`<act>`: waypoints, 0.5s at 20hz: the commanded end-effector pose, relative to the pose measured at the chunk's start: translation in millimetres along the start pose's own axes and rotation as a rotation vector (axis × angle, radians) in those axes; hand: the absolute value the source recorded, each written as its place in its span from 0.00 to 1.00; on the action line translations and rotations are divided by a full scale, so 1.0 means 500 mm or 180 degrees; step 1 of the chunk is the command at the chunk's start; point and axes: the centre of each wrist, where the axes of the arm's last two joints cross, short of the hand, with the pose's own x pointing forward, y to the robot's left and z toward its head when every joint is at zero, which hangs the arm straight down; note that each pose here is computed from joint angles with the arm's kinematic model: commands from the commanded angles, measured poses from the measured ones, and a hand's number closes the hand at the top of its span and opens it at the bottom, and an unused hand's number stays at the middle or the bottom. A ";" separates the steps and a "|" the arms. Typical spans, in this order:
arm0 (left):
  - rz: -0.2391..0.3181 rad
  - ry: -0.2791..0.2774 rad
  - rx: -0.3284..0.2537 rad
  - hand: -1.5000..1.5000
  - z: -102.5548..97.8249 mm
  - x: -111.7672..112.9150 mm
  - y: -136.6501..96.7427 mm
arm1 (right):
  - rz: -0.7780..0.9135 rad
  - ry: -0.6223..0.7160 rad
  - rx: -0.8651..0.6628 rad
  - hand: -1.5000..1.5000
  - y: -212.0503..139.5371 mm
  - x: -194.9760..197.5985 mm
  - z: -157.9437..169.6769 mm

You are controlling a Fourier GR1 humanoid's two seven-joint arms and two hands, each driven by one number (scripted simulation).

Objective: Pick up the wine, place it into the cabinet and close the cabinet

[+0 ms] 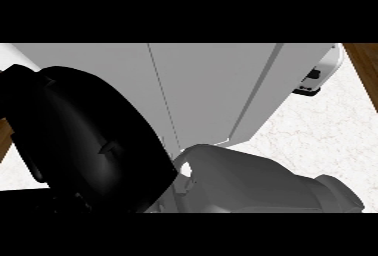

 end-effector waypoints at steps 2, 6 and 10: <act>0.0003 0.0004 -0.0029 1.00 0.006 0.028 0.026 | -0.0029 0.0213 -0.0277 1.00 -0.010 -0.023 -0.092; 0.0002 -0.0048 -0.0044 1.00 0.010 0.036 0.039 | 0.0068 0.0300 -0.0456 1.00 -0.076 -0.109 -0.140; -0.0038 -0.0010 -0.0078 1.00 -0.008 0.065 0.032 | 0.0032 0.0450 -0.0691 1.00 -0.135 -0.147 -0.180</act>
